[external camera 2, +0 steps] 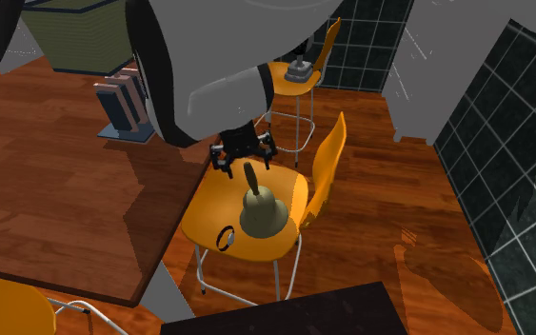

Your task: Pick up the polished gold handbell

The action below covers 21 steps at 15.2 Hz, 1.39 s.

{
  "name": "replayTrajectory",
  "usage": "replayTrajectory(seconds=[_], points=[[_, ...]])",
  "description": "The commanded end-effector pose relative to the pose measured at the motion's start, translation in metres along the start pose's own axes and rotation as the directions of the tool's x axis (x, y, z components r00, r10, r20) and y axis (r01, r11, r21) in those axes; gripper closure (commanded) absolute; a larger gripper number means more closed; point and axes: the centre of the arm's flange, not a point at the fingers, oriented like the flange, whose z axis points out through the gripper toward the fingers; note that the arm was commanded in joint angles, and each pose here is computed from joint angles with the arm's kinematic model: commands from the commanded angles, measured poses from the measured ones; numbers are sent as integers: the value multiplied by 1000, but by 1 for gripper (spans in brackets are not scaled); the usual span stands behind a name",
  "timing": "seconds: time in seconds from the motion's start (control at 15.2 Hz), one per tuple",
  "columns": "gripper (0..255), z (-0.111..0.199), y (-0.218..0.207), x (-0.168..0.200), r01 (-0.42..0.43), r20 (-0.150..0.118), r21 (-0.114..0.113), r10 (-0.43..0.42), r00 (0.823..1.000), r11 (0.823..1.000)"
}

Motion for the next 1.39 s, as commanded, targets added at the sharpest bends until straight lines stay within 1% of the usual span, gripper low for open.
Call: replayTrajectory(seconds=[0.0,0.59,1.32], points=[[255,2,0,0,0,-1,0,0,1000,1000],[255,2,0,0,0,-1,0,0,1000,1000],[255,-55,8,0,0,-1,0,0,1000,1000]])
